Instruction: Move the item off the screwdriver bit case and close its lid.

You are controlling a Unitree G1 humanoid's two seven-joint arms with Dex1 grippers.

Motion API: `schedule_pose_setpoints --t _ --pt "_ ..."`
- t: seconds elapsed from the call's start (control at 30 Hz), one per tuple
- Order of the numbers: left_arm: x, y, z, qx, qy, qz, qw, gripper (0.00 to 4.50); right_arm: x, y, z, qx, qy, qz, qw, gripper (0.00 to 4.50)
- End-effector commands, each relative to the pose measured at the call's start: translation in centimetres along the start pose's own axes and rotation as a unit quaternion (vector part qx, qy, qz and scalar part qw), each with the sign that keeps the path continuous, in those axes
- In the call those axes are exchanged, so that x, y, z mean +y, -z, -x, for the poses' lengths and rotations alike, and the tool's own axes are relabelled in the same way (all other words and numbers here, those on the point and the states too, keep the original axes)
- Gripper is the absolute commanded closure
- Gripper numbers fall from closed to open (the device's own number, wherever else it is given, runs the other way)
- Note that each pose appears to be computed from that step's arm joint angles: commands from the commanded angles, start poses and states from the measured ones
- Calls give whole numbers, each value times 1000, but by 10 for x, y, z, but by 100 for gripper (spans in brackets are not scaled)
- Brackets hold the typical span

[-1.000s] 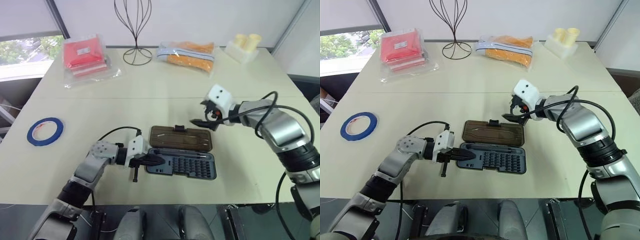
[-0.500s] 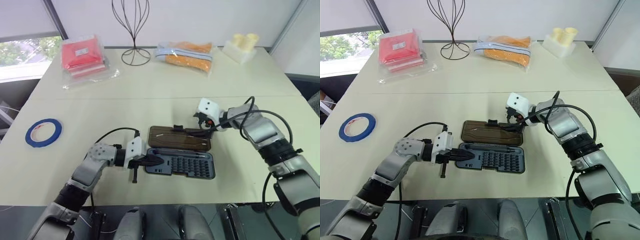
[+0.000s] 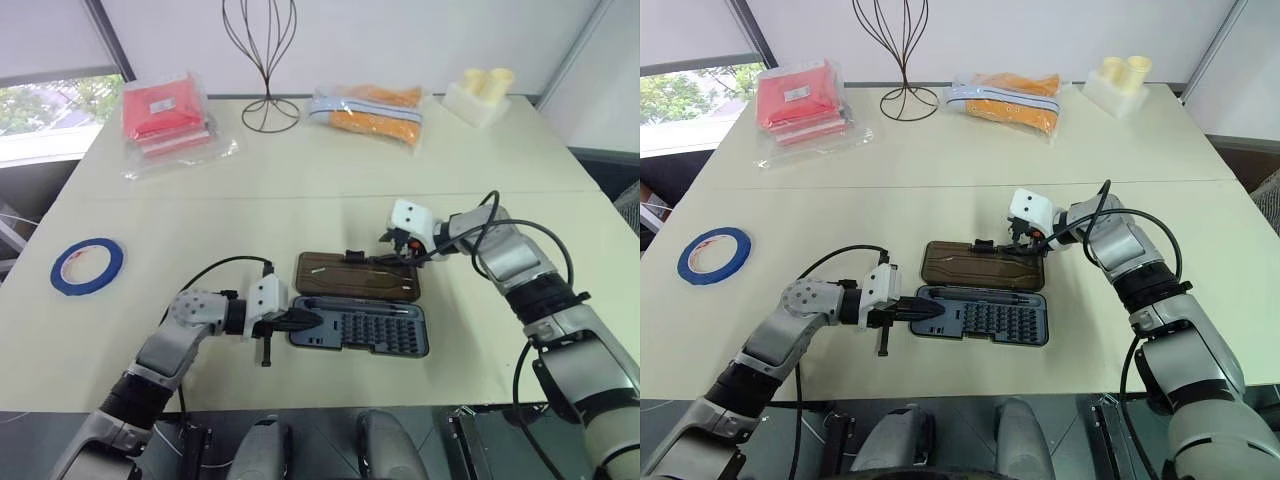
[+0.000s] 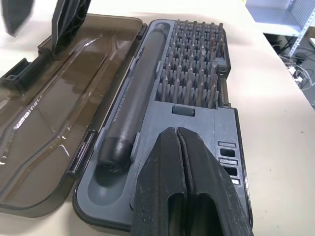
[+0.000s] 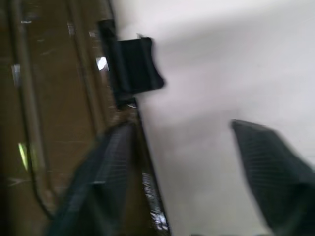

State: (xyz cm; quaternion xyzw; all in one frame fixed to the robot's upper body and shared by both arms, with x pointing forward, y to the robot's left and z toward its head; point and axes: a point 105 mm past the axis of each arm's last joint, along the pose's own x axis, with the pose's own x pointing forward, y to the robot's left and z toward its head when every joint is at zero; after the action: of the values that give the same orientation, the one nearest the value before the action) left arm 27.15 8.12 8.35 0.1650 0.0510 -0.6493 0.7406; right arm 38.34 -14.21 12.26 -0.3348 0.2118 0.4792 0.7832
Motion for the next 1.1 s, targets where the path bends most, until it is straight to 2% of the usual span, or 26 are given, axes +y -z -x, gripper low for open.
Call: schedule_pose_setpoints --t 0.03,0.07,0.1,0.3,0.43,0.53,0.67,0.77,0.97,1.1 --pt "1 16 7 32 -19 20 999 450 -2 5 1 13 7 6 1000 371" --pt "1 17 7 32 -19 20 999 450 -1 5 1 14 5 7 1000 425" --pt "1 17 7 32 -20 20 999 450 -1 6 1 15 3 7 1000 448" --pt "5 17 10 32 -32 22 999 450 5 9 -4 24 -15 16 999 448" --pt "9 14 15 24 -51 34 998 450 7 0 -3 17 -8 64 998 448" --pt "15 7 23 5 -80 53 995 450 -2 -13 8 14 52 151 987 448" --pt "20 0 32 -14 -106 75 991 450 -6 -20 19 10 97 205 974 448" --pt "29 -17 45 -47 -136 104 984 450 0 -35 33 -19 143 253 957 448" --pt "63 -56 76 -140 -201 157 957 450 12 -48 49 -34 210 261 942 448" --pt "85 -57 88 -146 -234 167 947 450 21 -54 49 -44 221 260 939 448"
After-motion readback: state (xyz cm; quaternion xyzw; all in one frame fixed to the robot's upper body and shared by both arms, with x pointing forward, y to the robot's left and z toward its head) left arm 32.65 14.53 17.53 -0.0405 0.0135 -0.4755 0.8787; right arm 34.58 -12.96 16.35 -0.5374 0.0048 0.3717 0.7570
